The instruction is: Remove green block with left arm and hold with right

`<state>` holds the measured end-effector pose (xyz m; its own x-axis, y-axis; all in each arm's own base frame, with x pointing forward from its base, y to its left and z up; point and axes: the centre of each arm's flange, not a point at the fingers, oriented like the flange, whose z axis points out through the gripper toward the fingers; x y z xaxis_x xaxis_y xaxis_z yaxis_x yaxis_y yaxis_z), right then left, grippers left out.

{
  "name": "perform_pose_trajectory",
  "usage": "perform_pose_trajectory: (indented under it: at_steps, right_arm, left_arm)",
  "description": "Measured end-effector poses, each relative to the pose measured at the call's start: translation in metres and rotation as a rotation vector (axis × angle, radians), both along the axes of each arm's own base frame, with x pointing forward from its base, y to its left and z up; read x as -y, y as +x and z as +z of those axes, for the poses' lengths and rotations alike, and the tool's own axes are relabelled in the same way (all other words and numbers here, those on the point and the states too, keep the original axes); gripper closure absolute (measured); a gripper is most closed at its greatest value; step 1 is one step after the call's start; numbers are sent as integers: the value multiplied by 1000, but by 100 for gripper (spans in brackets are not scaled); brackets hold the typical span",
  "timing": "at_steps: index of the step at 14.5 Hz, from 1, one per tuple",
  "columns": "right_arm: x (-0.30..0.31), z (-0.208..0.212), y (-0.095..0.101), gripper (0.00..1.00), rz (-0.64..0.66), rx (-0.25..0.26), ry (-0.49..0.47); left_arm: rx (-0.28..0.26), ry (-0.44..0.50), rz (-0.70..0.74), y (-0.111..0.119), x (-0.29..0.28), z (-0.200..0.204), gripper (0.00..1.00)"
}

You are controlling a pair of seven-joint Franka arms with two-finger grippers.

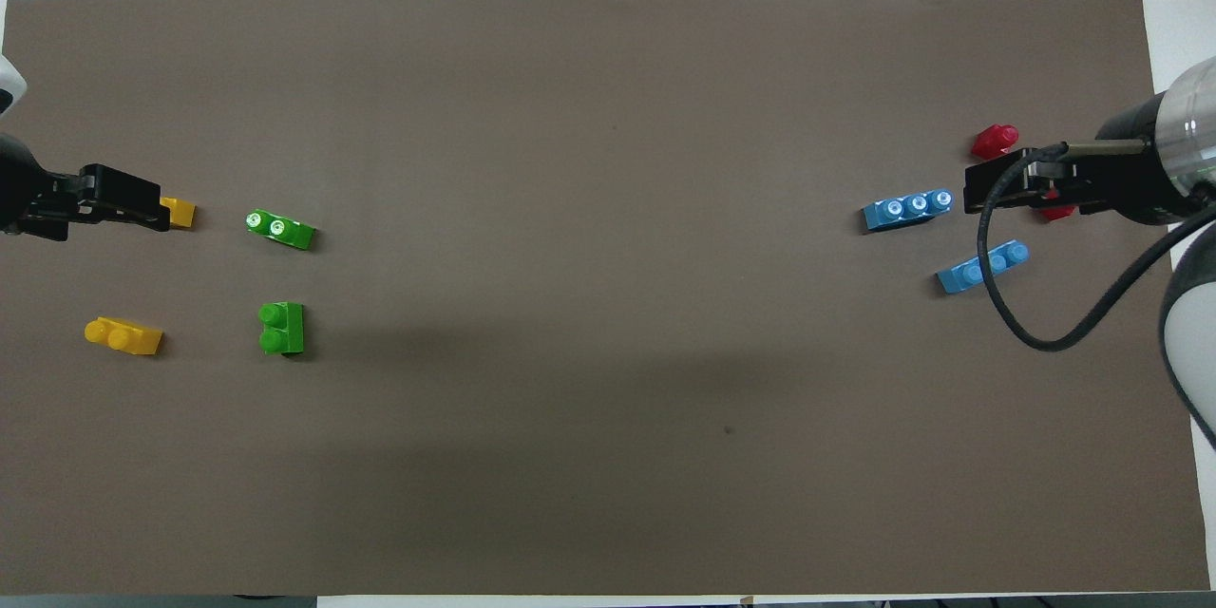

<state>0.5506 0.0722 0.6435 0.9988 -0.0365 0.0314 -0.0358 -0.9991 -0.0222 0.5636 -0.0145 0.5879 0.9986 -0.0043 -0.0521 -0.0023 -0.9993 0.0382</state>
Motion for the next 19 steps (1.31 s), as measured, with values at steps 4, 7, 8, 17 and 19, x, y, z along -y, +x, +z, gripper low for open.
perform_pose_trajectory:
  at_steps: [4, 7, 8, 17, 19]
  right_arm:
    - [12, 2, 3, 0, -21, 17, 2]
    - [26, 2, 5, 0, -41, 21, 2]
    - [29, 2, 5, 0, -37, 21, 1]
    - [57, 2, 7, 1, -47, 22, -4]
    - [59, 1, 6, 0, -50, 16, -4]
  left_arm:
    - [2, 0, -1, -1, 1, 1, 0]
    - [3, 0, -1, -1, 1, 2, 0]
    - [4, 0, -1, -1, 1, 2, 0]
    - [12, 14, -2, -3, -1, 6, 0]
    - [12, 14, -2, -3, -1, 6, 0]
